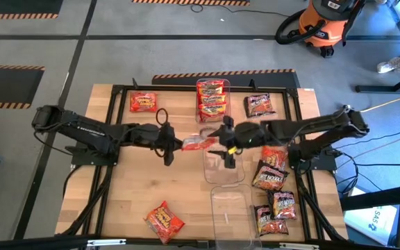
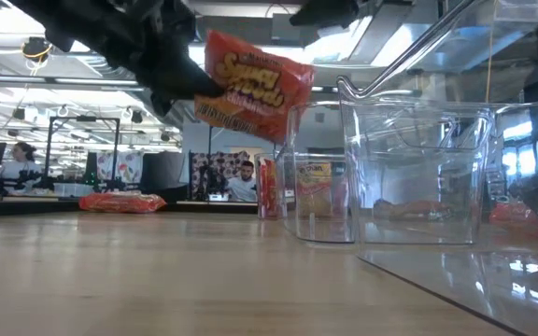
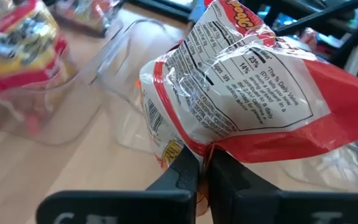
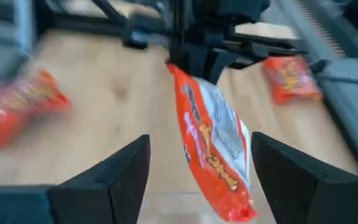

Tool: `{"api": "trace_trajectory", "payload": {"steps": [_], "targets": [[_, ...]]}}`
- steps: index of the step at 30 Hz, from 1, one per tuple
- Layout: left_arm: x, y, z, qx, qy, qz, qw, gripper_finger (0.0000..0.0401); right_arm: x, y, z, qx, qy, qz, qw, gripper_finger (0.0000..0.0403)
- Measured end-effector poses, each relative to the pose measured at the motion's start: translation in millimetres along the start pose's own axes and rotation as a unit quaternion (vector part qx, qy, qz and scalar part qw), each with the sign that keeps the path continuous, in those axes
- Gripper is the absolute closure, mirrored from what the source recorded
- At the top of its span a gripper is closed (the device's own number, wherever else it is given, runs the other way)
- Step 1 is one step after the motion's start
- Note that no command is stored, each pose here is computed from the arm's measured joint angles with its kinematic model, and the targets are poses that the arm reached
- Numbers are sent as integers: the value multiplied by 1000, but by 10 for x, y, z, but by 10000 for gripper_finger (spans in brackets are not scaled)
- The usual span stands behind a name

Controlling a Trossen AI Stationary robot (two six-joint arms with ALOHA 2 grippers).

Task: Sort Maruchan noodles
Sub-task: Put the orange noodle pack into the middle transparent bin

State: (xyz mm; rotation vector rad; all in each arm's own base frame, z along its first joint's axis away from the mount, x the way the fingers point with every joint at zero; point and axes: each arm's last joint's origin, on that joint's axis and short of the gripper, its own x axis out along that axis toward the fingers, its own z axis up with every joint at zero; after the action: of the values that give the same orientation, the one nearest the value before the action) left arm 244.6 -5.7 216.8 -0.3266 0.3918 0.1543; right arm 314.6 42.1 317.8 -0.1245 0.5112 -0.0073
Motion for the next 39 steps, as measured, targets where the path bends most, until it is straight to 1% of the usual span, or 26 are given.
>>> {"api": "trace_trajectory", "payload": {"steps": [2, 4, 7, 10, 13, 15, 17, 20, 23, 27, 30, 33, 36, 39], "targets": [[1, 6, 8, -10, -3, 1, 1000, 395, 81, 76, -16, -26, 1, -33, 999, 144], [1, 3, 9, -15, -4, -1, 1000, 395, 154, 118, -35, -36, 6, -52, 998, 144], [1, 1, 11, -23, -4, -3, 1000, 395, 292, 135, -29, -43, 23, -52, 997, 143], [1, 2, 12, -24, -5, -2, 1000, 395, 414, 151, 67, -47, 38, -51, 997, 143], [1, 1, 11, -25, -4, -2, 1000, 395, 551, 136, 123, -54, 81, -52, 994, 143], [1, 1, 11, -27, -4, -2, 1000, 395, 636, 139, 107, -63, 121, -50, 989, 143], [1, 1, 9, -27, -3, -3, 1000, 392, 734, 104, 144, -62, 133, -60, 987, 143], [0, -6, 7, -26, 1, -12, 1000, 391, 849, 62, 125, -66, 164, -67, 982, 143], [-3, -34, 1, -19, 2, -23, 1000, 392, 940, 27, 49, -67, 194, -64, 977, 143], [-9, -78, -17, 2, 5, -30, 1000, 392, 989, -8, 19, -59, 201, -42, 977, 150], [-13, -105, -29, 16, 6, -33, 999, 390, 1002, -3, 11, -56, 202, -30, 977, 188], [-16, -122, -37, 23, 7, -35, 999, 375, 1006, 10, 11, -59, 201, -16, 978, 249], [-16, -120, -41, 27, 9, -34, 999, 348, 1006, 11, 8, -58, 202, -9, 978, 308], [-16, -118, -49, 28, 13, -34, 999, 315, 987, 7, 16, -58, 201, -8, 978, 352]]}}
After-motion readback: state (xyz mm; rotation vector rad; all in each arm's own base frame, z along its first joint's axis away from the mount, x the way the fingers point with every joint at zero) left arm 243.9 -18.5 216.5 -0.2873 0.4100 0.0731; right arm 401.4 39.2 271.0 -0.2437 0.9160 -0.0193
